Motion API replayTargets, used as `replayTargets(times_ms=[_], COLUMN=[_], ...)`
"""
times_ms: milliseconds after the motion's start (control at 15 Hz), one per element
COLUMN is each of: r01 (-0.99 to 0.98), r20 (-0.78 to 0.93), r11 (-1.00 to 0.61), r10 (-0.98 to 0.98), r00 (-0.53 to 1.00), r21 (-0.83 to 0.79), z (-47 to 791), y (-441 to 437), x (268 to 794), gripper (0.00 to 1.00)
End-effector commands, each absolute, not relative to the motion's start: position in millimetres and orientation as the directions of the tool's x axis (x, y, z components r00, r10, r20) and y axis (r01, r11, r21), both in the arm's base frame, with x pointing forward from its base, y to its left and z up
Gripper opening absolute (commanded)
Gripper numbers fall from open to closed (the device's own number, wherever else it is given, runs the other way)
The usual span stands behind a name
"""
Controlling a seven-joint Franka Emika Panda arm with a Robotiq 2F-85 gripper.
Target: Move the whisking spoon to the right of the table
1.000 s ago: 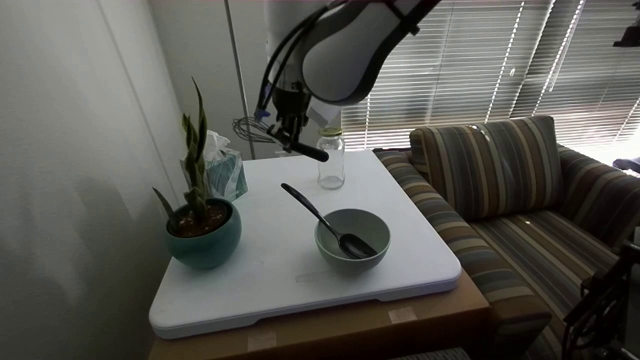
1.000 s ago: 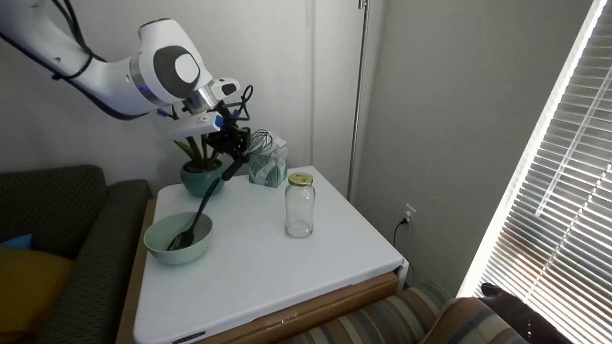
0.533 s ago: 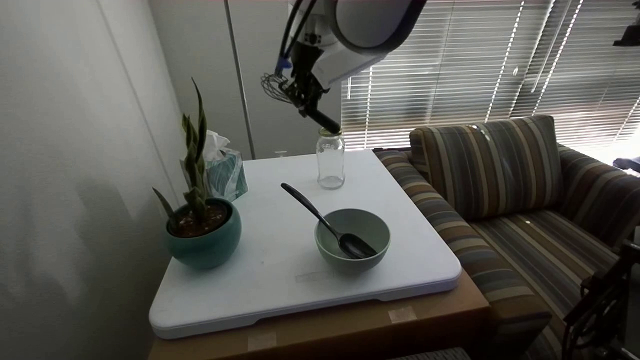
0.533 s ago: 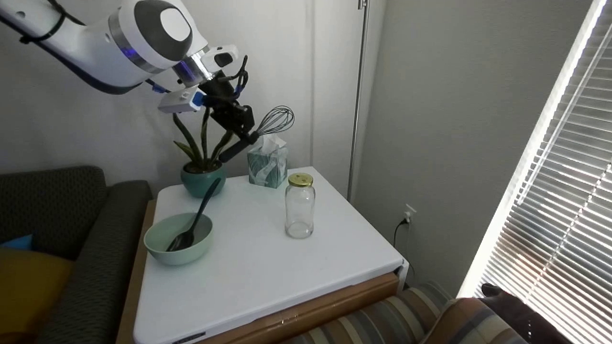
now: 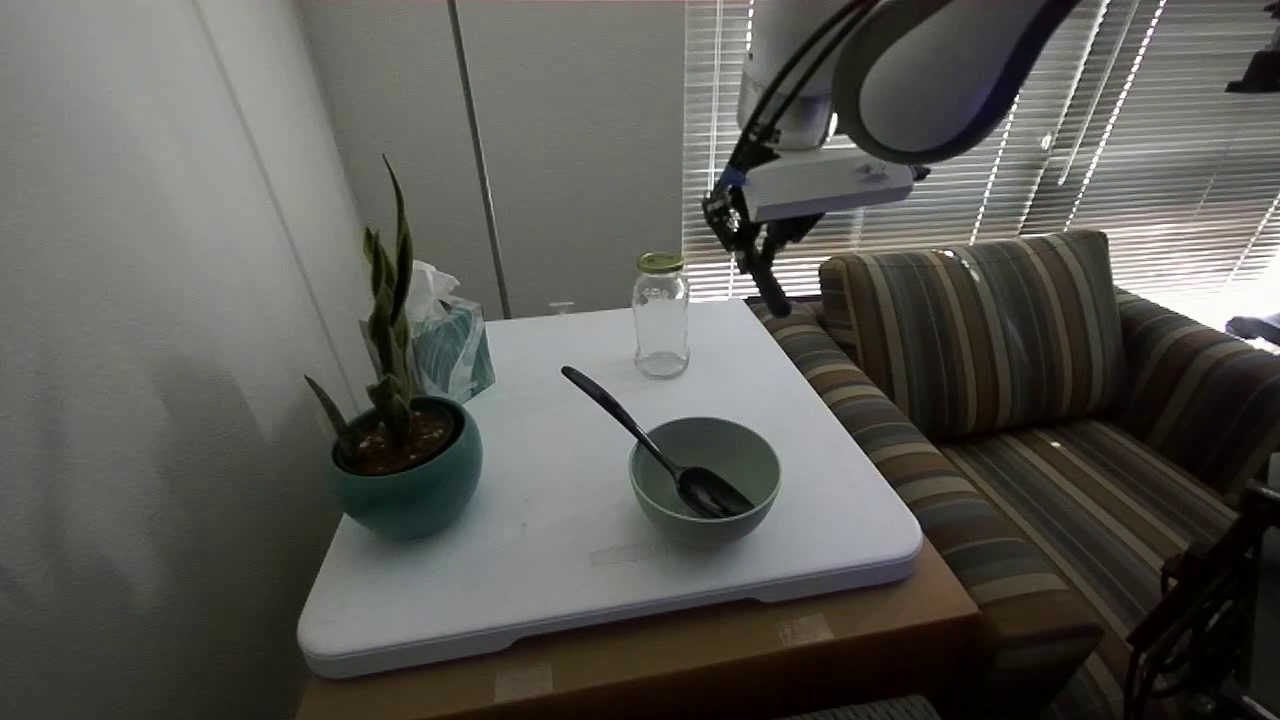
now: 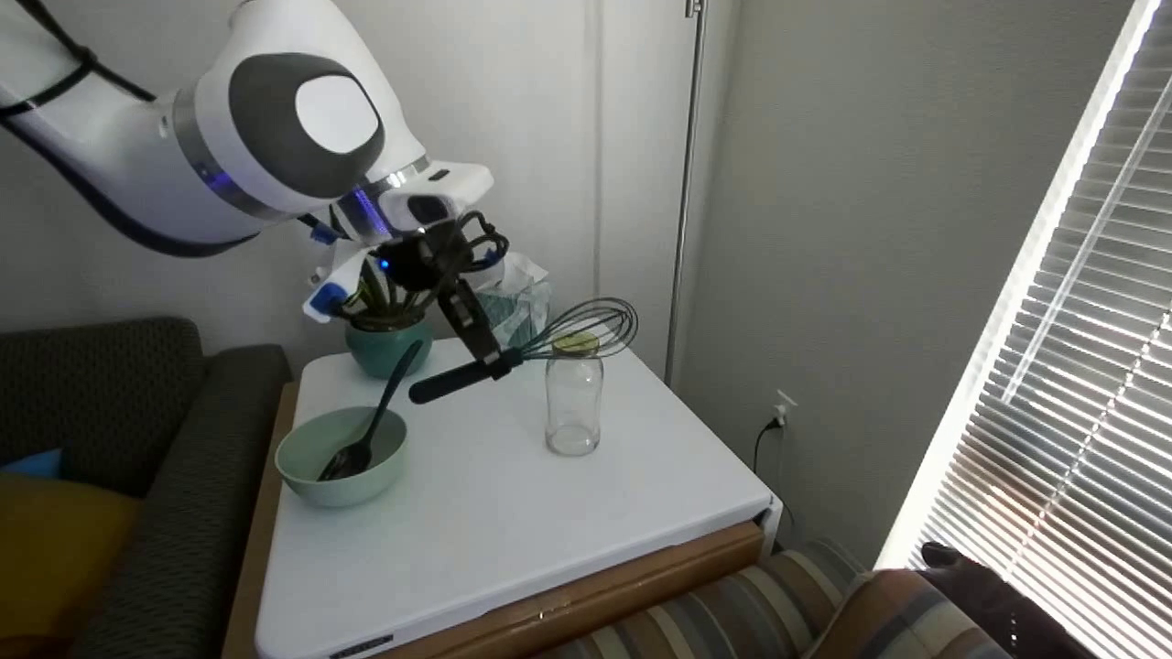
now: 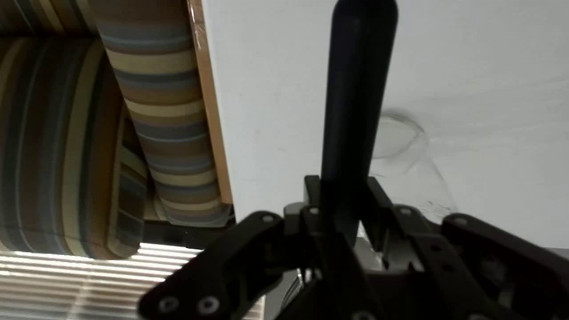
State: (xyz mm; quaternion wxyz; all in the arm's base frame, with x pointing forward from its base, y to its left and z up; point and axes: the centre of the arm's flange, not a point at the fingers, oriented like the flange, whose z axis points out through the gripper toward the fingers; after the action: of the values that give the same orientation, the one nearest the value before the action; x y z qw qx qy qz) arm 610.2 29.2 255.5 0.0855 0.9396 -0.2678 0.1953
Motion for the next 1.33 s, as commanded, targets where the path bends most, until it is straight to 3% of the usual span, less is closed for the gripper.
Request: replayTargets(times_ms=[0,200,667,1133,1200,1267], r01=[-0.657,-0.660,-0.538,-0.431,-0.424,-0.416], r20=[0.411,0.369,0.191,0.162,0.166,0.168], r11=[-0.753,-0.744,-0.825,-0.889,-0.893,-0.897], r10=[-0.609,-0.646,-0.563,-0.453,-0.446,-0.438], r00=[0.679,0.669,0.804,0.877,0.879,0.883], r21=[-0.030,-0.104,-0.172,-0.153,-0.151,-0.150], z=[231.8,194.9,107.2,90.2,89.3,89.1], y=[-4.4,-21.6,-26.5,-31.4,-30.8,-29.9], x=[570.3,564.7,558.2,572.7,574.5,575.6], gripper=[0.06,0.06,0.06,0.06,0.50,0.51])
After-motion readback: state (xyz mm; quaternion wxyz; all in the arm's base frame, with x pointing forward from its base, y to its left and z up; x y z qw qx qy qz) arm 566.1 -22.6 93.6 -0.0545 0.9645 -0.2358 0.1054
